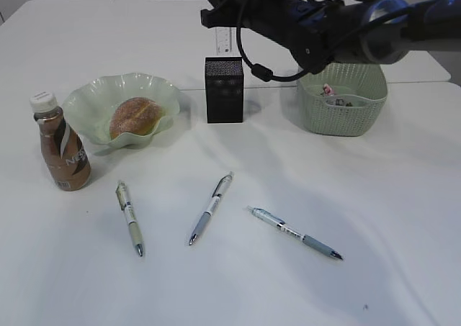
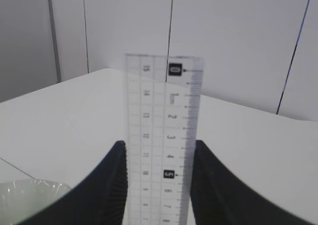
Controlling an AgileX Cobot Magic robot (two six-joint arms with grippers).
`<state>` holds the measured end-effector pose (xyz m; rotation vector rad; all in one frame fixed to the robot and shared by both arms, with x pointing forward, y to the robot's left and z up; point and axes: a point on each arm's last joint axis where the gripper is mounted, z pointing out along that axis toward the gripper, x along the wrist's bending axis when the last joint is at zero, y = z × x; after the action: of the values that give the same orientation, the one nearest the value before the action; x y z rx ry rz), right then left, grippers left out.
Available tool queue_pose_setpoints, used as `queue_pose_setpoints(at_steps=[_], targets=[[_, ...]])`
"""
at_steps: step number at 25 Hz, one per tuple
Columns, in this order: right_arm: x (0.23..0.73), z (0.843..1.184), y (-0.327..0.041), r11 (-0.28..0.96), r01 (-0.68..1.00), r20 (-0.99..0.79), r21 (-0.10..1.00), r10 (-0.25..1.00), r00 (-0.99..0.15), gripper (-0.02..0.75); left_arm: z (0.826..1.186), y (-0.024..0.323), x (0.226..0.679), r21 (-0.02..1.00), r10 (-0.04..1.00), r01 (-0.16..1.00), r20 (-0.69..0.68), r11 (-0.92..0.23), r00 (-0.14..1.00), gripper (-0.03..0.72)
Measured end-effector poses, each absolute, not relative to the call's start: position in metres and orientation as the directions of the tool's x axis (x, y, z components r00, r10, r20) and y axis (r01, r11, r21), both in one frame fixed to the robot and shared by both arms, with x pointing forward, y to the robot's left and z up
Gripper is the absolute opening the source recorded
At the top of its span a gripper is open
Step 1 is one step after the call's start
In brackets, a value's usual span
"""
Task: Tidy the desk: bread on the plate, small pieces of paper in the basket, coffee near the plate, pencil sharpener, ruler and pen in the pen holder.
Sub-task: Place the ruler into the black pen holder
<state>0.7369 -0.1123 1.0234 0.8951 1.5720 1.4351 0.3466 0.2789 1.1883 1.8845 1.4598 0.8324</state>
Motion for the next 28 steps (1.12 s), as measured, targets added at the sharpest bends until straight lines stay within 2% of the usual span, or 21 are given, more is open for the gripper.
queue_pose_setpoints(at_steps=[11, 17, 23, 28], targets=[[0.755, 1.009, -0.111, 0.024, -0.044, -0.040, 0.999, 0.915, -0.401, 0.302, 1.187, 0.276, 0.346, 0.778, 0.974, 0.597, 0.078, -0.193, 0.213, 0.401], [0.762, 0.996, -0.118, 0.035, -0.009, -0.035, 0.999, 0.923, -0.384, 0.302, 1.188, 0.275, 0.346, 0.781, 0.974, 0.594, 0.076, -0.192, 0.215, 0.401], [0.767, 0.966, -0.120, 0.058, 0.058, -0.032, 0.997, 0.926, -0.377, 0.302, 1.188, 0.275, 0.347, 0.792, 0.973, 0.581, 0.075, -0.190, 0.217, 0.401], [0.768, 0.965, -0.122, 0.067, 0.060, -0.040, 0.996, 0.926, -0.375, 0.302, 1.189, 0.275, 0.348, 0.794, 0.973, 0.578, 0.075, -0.190, 0.217, 0.401]])
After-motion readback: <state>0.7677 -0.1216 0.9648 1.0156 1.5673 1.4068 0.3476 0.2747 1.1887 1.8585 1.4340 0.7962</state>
